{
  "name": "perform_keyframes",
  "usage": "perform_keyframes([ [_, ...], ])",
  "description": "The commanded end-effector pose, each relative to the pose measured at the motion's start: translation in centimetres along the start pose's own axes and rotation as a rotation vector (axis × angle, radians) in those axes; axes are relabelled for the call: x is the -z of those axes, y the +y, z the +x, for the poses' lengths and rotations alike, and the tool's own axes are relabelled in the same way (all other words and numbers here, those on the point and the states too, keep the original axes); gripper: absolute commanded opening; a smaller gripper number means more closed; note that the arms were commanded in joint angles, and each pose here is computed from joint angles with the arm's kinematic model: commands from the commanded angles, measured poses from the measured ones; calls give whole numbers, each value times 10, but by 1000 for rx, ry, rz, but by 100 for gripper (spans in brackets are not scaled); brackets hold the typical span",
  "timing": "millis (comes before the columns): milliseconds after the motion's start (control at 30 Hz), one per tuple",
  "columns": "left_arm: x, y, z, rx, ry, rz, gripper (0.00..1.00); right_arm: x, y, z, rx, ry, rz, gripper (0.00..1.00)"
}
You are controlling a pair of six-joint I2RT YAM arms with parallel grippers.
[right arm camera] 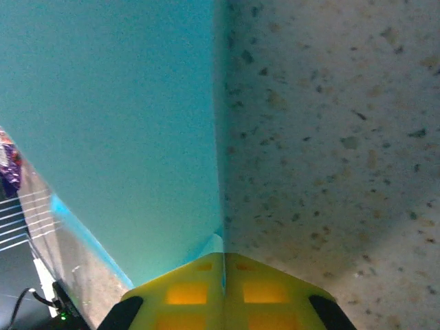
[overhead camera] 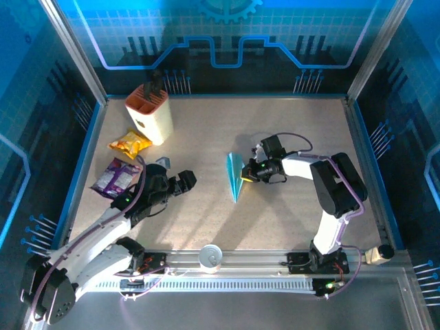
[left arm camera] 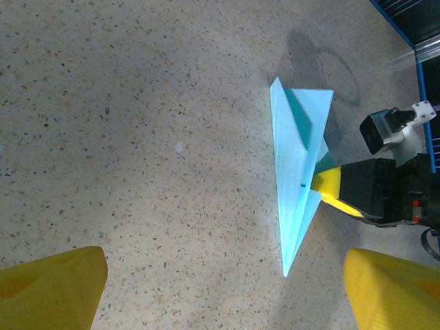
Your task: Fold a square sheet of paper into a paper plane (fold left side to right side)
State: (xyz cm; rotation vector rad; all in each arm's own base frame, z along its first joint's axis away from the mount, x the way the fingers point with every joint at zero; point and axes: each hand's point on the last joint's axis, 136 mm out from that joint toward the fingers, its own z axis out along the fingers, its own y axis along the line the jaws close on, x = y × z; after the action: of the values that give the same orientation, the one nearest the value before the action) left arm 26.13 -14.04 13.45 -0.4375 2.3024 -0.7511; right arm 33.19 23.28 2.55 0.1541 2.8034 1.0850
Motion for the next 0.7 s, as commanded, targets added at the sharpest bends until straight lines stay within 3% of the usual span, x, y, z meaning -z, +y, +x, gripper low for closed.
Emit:
perform_keyframes([
  [0, 0, 8, 0, -20, -8, -24, 90, -4, -8, -1, 22, 11, 42, 1],
  [167, -2, 8, 0, -18, -4, -27, 90, -3, -15, 0, 34, 21, 91, 8],
  [367, -4, 6, 0, -15, 3, -24, 91, 4, -17, -2, 48, 12, 131, 28],
  [667, -7, 4, -1, -16, 5, -16, 91, 44, -13, 0, 110, -33, 266, 42],
])
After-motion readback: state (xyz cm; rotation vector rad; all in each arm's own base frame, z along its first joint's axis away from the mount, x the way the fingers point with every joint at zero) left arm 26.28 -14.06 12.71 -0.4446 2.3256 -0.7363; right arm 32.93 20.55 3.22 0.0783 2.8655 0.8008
